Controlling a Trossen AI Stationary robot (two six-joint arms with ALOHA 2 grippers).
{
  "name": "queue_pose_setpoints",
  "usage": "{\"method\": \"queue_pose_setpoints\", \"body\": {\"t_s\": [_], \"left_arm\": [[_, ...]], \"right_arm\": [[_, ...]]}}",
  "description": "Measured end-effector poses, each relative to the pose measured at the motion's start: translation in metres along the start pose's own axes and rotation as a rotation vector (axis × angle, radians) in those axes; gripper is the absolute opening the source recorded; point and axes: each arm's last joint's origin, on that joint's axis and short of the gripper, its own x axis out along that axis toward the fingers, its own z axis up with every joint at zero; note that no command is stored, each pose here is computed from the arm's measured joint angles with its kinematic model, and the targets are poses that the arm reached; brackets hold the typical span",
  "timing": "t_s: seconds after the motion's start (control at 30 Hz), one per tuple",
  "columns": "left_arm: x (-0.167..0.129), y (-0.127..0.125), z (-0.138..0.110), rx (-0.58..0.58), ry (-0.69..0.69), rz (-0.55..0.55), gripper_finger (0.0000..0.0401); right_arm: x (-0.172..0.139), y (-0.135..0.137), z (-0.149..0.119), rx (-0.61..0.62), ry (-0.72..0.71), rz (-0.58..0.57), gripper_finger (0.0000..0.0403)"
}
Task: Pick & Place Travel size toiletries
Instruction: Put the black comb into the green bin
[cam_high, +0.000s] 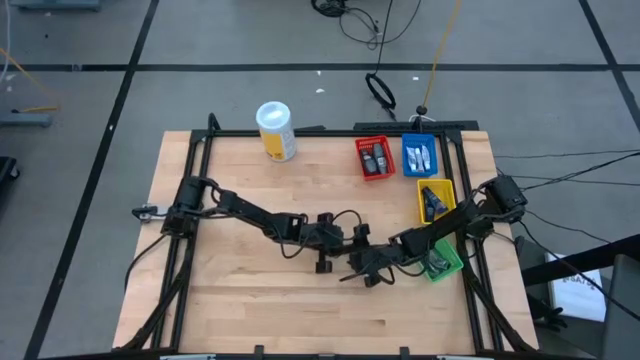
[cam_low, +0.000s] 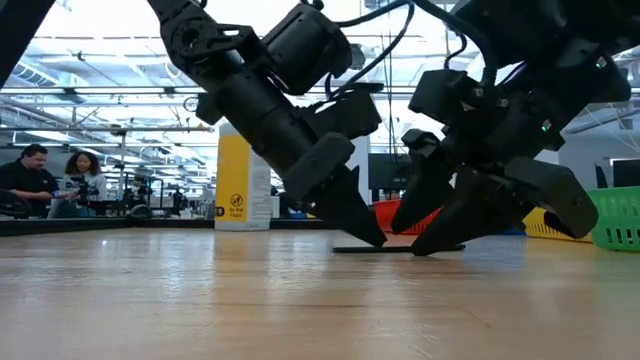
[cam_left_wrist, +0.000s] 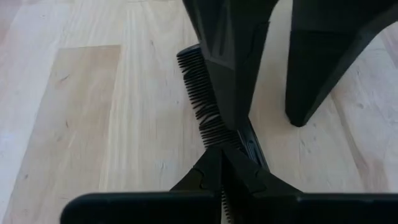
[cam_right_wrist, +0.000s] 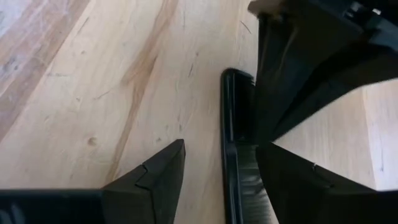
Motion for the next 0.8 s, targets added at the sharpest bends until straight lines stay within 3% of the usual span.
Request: {"method": "queue_pose_setpoints", "body": {"t_s": [0.27,0.8], "left_arm": [[-0.006,0.002,0.003,-0.023,0.009,-0.008,0.0002],[-0.005,0.033,0.006,-0.05,-0.03,0.038,0.0004]], "right_arm": [[0.0,0.0,0.0,-0.003,-0.003,0.015,0.0186],[-0.002,-0.014,0.001,0.001,0.002,-0.013,0.0175]]}}
